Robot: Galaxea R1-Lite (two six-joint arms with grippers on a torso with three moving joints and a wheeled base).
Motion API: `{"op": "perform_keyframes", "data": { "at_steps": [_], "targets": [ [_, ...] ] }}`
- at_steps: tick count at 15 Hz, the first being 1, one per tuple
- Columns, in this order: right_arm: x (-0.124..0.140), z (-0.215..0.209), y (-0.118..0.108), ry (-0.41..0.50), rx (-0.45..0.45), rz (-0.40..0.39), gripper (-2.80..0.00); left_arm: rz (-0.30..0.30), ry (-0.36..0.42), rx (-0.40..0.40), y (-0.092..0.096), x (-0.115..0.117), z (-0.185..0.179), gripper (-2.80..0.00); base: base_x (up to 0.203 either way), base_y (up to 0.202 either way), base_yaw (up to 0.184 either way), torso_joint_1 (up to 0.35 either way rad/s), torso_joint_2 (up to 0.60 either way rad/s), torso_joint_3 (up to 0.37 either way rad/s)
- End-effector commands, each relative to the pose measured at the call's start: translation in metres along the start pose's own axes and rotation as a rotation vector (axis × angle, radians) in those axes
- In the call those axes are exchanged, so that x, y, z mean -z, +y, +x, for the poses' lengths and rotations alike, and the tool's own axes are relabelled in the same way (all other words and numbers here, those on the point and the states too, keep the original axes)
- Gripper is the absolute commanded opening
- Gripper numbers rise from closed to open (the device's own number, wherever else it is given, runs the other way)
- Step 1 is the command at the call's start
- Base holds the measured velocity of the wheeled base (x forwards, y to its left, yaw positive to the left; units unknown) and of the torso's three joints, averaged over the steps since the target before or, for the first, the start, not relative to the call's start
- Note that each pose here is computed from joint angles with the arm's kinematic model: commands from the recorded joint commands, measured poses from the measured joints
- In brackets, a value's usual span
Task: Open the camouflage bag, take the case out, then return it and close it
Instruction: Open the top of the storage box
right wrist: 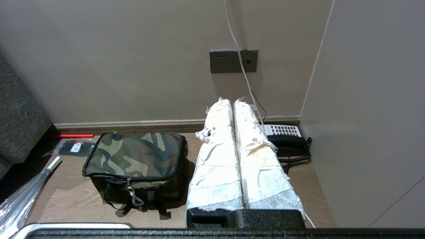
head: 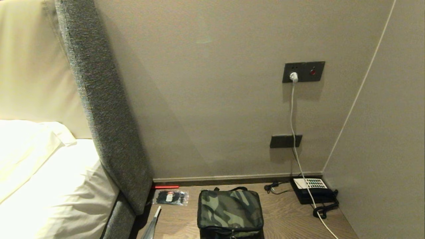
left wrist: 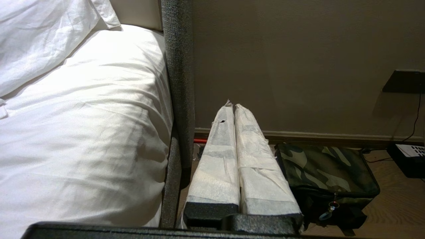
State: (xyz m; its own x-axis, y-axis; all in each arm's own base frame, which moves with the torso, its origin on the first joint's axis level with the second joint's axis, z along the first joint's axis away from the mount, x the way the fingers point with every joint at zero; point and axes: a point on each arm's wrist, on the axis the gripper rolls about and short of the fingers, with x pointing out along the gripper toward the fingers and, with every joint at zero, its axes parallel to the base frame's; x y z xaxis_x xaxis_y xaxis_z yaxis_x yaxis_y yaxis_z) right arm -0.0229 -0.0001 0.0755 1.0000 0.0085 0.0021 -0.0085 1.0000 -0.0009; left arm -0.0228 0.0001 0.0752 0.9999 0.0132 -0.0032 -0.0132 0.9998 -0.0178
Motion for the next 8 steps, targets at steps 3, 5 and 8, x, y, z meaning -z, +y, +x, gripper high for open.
{"op": "perform_keyframes", "data": {
  "at_steps": [3,5,8],
  "targets": [
    [0.0,-0.0001,0.0,-0.003,-0.001,-0.001,-2.8,0.0,0.003,-0.001,0.0,0.0008,0.0002,-2.8,0.0,0.0,0.0,0.0,0.0,0.0],
    [0.0,-0.0001,0.0,-0.002,-0.001,-0.001,-2.8,0.001,0.003,-0.001,0.0,0.0008,0.0002,-2.8,0.0,0.0,0.0,0.0,0.0,0.0],
    [0.0,-0.0001,0.0,-0.003,-0.001,-0.001,-2.8,0.006,0.003,0.001,0.0,0.0008,0.0002,-2.8,0.0,0.0,0.0,0.0,0.0,0.0]
  ]
}}
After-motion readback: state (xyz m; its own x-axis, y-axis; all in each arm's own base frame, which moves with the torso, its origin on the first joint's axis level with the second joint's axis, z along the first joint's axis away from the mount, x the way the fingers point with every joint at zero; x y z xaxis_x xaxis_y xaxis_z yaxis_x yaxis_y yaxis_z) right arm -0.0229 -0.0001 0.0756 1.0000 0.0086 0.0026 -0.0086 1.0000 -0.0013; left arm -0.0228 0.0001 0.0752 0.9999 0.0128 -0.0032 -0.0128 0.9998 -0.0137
